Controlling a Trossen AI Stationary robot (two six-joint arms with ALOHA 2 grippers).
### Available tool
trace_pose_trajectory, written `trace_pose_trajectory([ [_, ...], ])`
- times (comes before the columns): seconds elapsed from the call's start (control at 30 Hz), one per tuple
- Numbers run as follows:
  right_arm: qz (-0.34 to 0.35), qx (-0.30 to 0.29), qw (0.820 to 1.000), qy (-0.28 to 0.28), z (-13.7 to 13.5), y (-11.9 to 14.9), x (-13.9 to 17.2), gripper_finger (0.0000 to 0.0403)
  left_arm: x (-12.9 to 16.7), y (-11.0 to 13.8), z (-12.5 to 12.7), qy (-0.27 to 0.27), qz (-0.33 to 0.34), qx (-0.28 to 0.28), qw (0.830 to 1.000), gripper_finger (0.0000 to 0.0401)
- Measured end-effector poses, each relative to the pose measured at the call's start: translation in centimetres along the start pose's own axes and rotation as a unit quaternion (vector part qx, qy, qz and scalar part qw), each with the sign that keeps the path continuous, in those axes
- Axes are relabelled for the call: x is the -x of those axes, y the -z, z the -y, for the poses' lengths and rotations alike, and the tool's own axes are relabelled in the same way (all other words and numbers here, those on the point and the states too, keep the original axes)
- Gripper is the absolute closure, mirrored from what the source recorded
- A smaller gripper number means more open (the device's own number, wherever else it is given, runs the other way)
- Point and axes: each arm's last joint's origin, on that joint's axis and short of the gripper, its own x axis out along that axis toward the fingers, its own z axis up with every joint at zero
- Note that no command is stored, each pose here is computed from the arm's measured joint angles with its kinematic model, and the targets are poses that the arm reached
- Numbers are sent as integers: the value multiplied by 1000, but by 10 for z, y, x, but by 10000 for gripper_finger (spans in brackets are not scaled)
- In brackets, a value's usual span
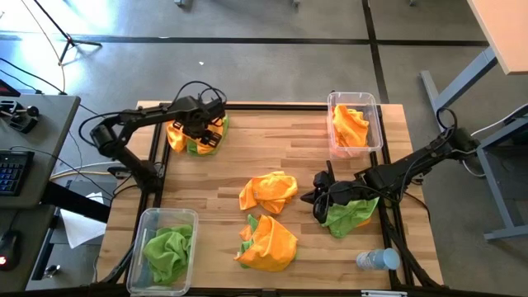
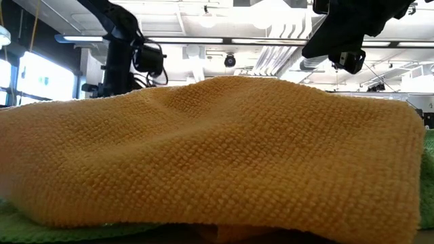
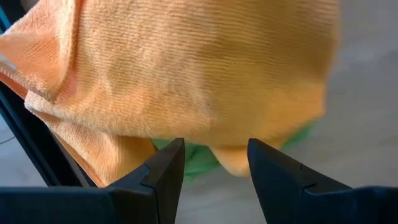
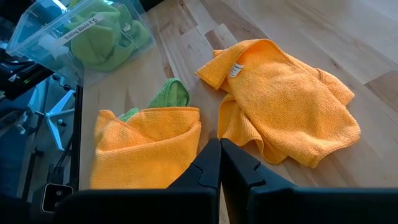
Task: Sort microfiber towel by color & place in baskets
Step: Put the orange microfiber towel into the top transparent bin
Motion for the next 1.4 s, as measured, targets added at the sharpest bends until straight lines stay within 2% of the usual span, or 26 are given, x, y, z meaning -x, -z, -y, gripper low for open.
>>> trace_pose_trajectory([
  [0.27, 2, 0, 1000, 3, 0, 0, 0, 403, 33, 26, 11, 33, 55, 56, 996, 238],
  [0.47, 3, 0, 1000, 3, 0, 0, 0, 403, 38, 37, 27, 26, 76, 62, 995, 238],
  [0.57, 3, 0, 1000, 3, 0, 0, 0, 403, 31, 42, 33, 18, 86, 72, 993, 238],
  [0.73, 3, -2, 1000, 2, 0, 0, 0, 403, 0, 60, 37, 2, 79, 90, 993, 238],
  [0.87, 1, 0, 1000, 1, 0, 0, 0, 403, -16, 65, 40, -3, 114, 124, 986, 238],
  [1.07, 0, 9, 1000, 2, 0, 0, 0, 403, -24, 62, 46, 17, 175, 145, 974, 238],
  [1.4, -1, 9, 1000, 1, 0, 0, 0, 403, -30, 56, 34, 2, 155, 178, 972, 239],
])
